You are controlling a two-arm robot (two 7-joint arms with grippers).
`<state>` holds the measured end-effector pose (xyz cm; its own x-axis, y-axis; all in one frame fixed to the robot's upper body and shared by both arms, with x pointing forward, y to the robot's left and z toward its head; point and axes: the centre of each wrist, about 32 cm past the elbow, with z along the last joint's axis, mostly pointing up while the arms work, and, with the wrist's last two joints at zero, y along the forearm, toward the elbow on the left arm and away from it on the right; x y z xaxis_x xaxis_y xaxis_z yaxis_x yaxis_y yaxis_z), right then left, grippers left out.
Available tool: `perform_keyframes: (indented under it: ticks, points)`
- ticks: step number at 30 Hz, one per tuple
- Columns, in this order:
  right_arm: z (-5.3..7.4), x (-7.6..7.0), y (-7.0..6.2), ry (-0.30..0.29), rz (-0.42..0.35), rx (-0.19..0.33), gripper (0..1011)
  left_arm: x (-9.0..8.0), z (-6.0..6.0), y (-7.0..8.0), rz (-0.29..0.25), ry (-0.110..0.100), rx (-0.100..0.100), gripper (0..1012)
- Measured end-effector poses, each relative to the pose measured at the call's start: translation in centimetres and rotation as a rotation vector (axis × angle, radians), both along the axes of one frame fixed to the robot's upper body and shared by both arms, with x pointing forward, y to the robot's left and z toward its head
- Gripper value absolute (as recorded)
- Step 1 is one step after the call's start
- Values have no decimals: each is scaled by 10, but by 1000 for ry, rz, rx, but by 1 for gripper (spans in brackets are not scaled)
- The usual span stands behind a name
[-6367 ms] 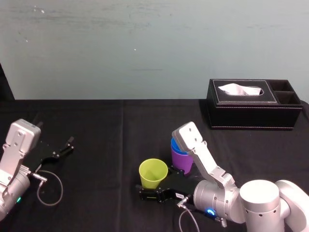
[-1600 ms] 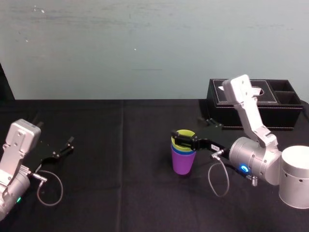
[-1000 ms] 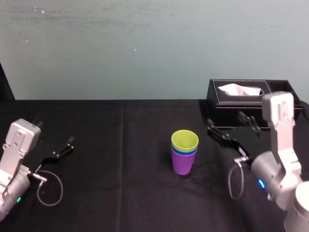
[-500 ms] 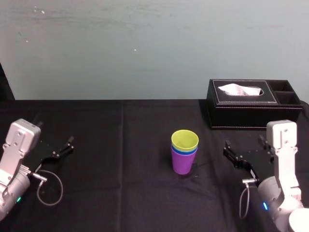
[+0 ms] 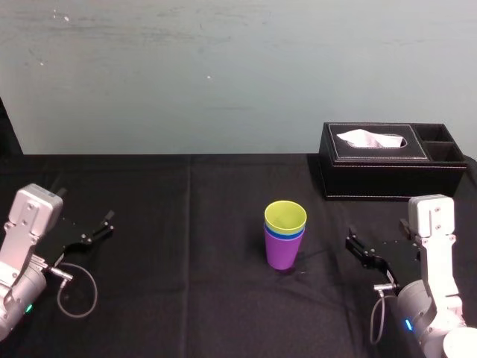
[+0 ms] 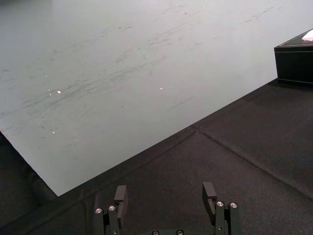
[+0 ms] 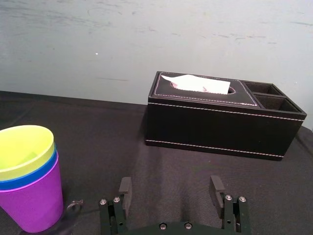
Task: Stack the three plastic cups sequentially using one hand.
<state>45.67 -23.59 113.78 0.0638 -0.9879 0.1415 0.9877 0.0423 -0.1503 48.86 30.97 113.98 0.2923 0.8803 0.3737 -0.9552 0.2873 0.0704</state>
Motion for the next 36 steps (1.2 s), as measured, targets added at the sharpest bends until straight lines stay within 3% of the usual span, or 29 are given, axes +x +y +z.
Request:
perform_keyframes:
  ticks: [36]
  points:
    - [1,0,0,-3,2,1,1003,0,0,0,0,0,0,1000]
